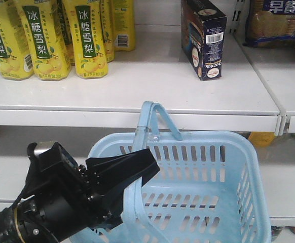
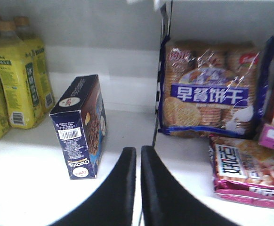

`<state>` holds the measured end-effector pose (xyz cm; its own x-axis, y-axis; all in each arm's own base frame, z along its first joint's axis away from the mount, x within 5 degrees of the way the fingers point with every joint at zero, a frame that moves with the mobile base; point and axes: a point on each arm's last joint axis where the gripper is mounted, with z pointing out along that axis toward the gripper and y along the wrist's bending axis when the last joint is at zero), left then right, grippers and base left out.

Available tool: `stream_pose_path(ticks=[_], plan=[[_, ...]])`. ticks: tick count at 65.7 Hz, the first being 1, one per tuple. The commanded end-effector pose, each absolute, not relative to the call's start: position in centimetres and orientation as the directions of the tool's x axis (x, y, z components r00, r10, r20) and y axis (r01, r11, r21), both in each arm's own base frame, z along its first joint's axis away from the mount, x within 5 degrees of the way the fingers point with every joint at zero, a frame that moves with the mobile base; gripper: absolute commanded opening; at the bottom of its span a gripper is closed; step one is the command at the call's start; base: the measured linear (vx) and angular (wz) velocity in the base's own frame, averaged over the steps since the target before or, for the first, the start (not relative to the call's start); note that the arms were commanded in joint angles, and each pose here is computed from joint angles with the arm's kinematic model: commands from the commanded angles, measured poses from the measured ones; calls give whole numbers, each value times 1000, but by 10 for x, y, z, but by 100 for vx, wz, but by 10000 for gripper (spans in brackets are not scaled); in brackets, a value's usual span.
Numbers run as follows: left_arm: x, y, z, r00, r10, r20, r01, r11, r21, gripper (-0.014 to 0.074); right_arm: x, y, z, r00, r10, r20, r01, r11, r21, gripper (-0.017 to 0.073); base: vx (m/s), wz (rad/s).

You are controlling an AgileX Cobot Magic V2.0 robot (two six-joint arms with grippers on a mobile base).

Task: Left arm holds basket, right arm returns cookies
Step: 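Open the right gripper and withdraw it from the standing box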

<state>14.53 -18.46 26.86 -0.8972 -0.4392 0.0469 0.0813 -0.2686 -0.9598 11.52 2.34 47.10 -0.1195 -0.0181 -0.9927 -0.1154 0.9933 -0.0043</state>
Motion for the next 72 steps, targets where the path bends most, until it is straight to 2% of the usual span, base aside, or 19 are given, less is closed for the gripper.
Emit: stream_pose_path(ticks=[1, 16, 39, 56, 72], plan=[[147, -179, 295, -884, -465, 44, 169, -407, -898, -3, 92, 11, 488, -1, -40, -999, -119, 992, -39, -9, 0, 0], [147, -179, 295, -884, -465, 44, 169, -407, -898, -3, 48, -13, 481, 47, -25, -999, -92, 995, -29, -9, 0, 0], [147, -179, 295, -884, -465, 44, 169, -407, -898, -3, 8, -32, 404, 62, -12, -998, -107, 994, -18, -9, 0, 0], [147, -179, 295, -884, -465, 44, 169, -407, -898, -3, 0, -35, 349, 37, -14, -999, -115, 993, -18, -9, 0, 0], [147, -179, 295, -884, -465, 44, 169, -407, -898, -3, 3, -30, 336, -8, 15, -1000, -148, 989, 16, -9, 0, 0]])
